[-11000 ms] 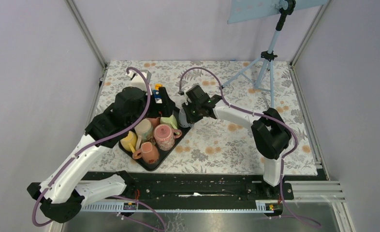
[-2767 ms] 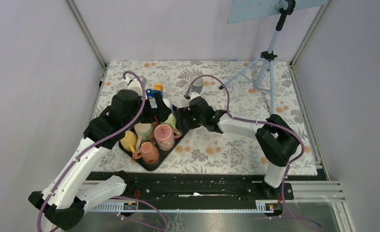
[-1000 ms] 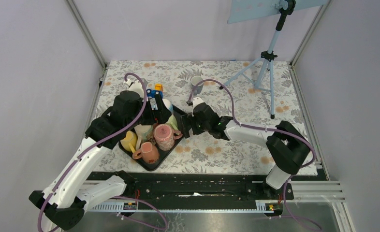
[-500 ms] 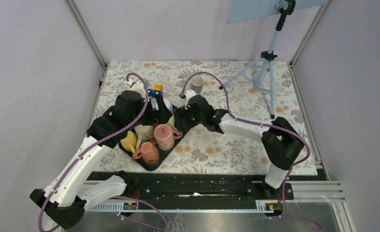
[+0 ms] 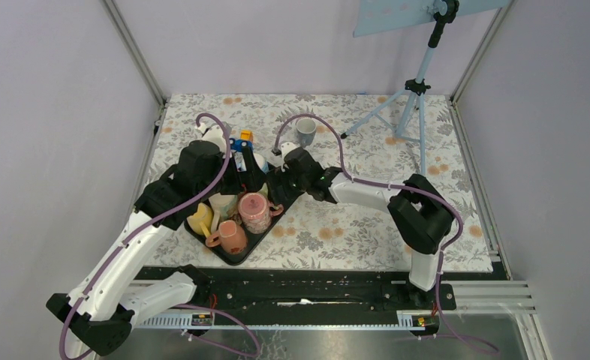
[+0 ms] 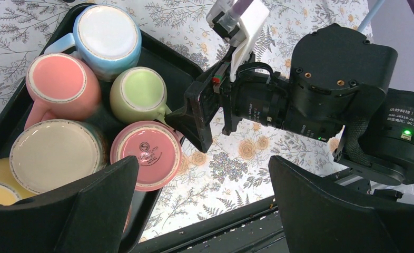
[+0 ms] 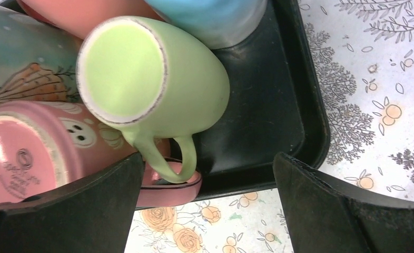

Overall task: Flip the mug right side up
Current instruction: Turn over the cup on the tray.

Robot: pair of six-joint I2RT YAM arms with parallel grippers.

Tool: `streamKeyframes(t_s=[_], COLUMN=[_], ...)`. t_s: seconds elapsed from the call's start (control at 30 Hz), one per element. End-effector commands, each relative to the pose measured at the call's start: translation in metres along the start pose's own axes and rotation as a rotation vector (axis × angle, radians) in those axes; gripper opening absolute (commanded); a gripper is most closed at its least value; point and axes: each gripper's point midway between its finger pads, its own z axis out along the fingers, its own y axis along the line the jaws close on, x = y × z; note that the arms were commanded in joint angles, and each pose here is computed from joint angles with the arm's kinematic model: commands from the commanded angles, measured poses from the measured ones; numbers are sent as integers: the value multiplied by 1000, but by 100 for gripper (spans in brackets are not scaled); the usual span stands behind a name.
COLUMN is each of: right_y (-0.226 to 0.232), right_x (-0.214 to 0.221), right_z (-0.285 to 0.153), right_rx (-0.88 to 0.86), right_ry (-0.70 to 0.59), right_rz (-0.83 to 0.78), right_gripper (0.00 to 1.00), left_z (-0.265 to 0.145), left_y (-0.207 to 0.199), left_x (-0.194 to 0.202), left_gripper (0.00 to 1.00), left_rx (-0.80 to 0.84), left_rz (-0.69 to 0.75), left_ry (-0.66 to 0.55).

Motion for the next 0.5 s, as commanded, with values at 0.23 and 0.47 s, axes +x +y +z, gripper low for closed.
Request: streamKeyframes(t_s=[0.23, 0.47], right_y=[-25, -21], right_x=[1, -4], right_z=[2, -1], right_rx=[126, 103], right_ry=[17, 13], right_rz=[-98, -134], right_gripper=[90, 70], left_z=[0, 1], left_y=[-5, -4], left_x=[-5, -4], left_gripper=[99, 99], left_rx=[19, 17], left_rz=[7, 5], left_ry=[-18, -16])
